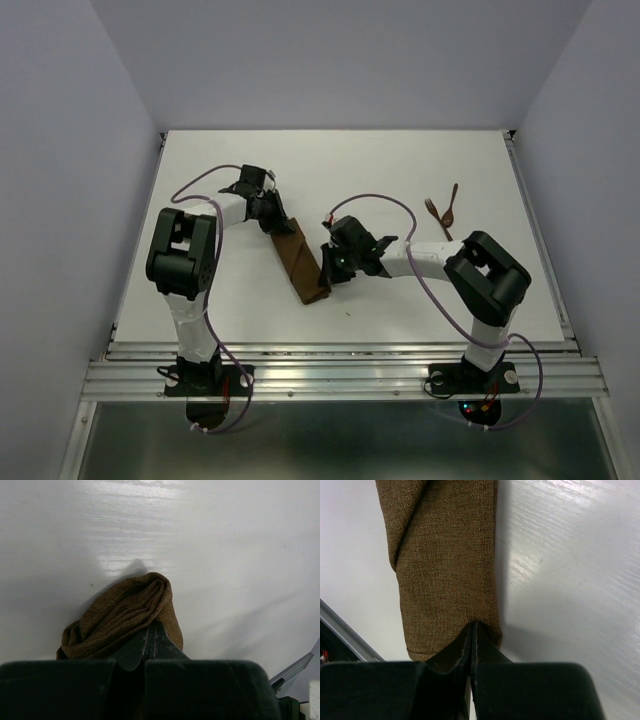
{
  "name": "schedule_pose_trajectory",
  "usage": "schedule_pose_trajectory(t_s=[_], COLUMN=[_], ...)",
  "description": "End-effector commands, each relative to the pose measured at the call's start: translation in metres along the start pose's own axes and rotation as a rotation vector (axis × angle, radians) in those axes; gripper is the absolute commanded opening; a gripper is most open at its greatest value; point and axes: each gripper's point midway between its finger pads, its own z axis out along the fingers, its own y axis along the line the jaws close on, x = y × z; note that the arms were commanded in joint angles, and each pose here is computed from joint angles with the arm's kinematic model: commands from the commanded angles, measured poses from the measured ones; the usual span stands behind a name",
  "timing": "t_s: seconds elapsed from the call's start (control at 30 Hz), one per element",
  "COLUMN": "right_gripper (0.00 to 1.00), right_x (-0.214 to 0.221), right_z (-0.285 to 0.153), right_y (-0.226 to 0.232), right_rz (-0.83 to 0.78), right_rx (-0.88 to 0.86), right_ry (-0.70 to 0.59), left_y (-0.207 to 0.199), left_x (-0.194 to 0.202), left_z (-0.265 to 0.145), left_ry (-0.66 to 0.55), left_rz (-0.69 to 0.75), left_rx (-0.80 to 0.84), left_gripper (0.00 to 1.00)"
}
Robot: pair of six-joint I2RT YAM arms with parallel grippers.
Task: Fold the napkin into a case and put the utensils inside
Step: Move the smaller rectangle-folded napkin to the center of the board.
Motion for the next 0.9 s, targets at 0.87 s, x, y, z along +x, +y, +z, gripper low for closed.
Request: schedule_pose_trajectory(t_s=[0.87], right_gripper=[0.01], right_x=[0.036], right_z=[-0.002], right_y=[0.002], right_rz=[-0.045], right_rx=[0.013], right_ry=[0.075], left_y=[0.038], left_x=[0.013], left_z=[-0.010], left_ry=[-0.017], left_rz=[-0.056], left_rx=[-0.111], left_gripper=[0.00])
